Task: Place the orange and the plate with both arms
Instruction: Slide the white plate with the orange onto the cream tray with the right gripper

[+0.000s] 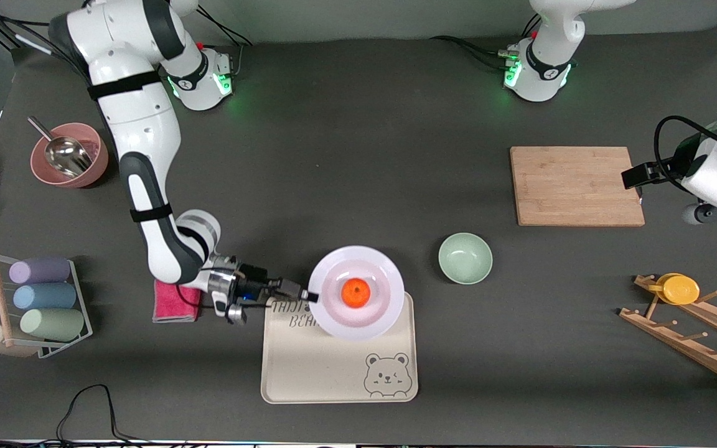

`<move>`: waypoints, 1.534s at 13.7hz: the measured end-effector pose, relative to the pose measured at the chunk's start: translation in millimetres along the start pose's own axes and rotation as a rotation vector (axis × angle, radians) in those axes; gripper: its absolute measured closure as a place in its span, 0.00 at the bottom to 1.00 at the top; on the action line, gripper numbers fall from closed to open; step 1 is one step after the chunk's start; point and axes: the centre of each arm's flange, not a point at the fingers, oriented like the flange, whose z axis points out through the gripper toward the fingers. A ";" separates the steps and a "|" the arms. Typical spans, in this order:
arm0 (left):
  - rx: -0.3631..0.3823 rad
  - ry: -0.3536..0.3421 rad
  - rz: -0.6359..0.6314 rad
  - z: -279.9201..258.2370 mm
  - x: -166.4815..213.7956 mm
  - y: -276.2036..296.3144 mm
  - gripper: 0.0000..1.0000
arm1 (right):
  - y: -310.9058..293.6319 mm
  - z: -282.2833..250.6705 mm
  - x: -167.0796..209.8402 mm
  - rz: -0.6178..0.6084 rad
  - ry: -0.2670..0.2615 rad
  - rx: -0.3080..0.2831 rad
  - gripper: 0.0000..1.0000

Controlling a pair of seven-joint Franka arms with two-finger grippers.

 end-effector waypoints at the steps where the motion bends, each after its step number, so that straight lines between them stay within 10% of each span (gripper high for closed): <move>1: -0.001 0.000 -0.005 0.0 0.6 -2.4 0.00 | 2.2 -0.2 14.8 -0.005 0.007 -0.006 0.96; 14: -0.002 0.002 -0.027 -0.4 5.1 -15.3 0.00 | 65.0 -7.2 34.4 -0.002 0.018 -0.095 0.96; 19: -0.001 -0.011 -0.032 5.3 8.8 -17.8 0.00 | 65.8 -10.0 36.1 -0.028 -0.007 -0.139 0.48; 21: 0.000 -0.017 -0.035 8.0 10.6 -19.0 0.00 | 64.0 -13.0 39.6 -0.030 -0.023 -0.169 0.44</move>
